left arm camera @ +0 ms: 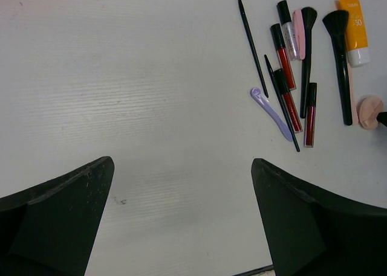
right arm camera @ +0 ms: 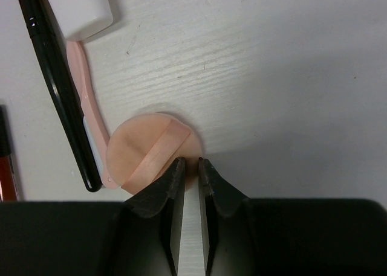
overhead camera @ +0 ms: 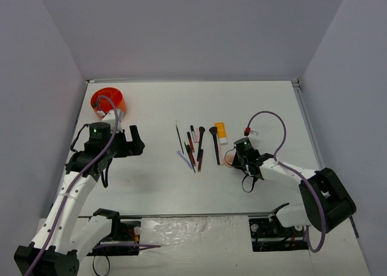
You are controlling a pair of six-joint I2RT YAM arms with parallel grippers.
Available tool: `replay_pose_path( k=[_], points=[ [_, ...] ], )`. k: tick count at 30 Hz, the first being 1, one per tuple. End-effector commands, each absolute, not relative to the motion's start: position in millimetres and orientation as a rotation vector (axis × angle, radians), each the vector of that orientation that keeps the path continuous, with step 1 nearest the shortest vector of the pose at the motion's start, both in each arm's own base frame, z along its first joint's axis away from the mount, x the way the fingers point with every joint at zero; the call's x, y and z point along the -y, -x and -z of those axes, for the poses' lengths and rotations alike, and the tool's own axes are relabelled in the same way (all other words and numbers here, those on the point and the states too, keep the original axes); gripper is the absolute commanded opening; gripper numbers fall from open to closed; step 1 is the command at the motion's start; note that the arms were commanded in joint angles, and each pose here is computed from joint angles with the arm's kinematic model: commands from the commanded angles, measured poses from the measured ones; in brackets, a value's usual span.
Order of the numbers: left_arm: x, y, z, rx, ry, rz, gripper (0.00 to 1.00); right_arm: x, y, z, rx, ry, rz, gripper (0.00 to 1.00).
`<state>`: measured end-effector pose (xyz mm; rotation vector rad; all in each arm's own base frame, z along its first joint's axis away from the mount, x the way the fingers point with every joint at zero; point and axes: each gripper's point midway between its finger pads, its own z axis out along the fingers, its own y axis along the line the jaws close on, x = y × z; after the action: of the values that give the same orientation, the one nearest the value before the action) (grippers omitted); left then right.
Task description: Organize the makeup
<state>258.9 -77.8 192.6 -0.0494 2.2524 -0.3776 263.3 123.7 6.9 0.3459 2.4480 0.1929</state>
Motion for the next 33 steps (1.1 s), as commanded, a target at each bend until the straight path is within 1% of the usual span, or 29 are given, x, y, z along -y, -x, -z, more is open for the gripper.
replay_pose_path(
  k=[1, 3, 20, 24, 28, 33],
  points=[
    [79, -268, -220, -2.166, 0.03, 0.384, 0.96, -126, -266, -5, -2.448, -0.312, -0.192, 0.04],
    [81, -268, -220, -2.164, 0.024, 0.396, 0.96, -127, -268, -9, -2.438, -0.296, -0.196, 0.0],
    [105, -271, -223, -2.149, -0.027, 0.545, 0.96, -145, -283, -99, -2.158, -0.168, -0.379, 0.0],
    [121, -271, -228, -2.131, -0.026, 0.658, 0.96, -162, -283, -117, -2.102, -0.103, -0.488, 0.0],
    [154, -271, -242, -2.072, -0.052, 0.853, 0.96, -191, -280, -149, -1.994, 0.002, -0.649, 0.0],
    [187, -270, -251, -2.05, -0.087, 0.97, 0.96, -223, -273, -187, -1.847, 0.122, -0.85, 0.0]
  ],
)
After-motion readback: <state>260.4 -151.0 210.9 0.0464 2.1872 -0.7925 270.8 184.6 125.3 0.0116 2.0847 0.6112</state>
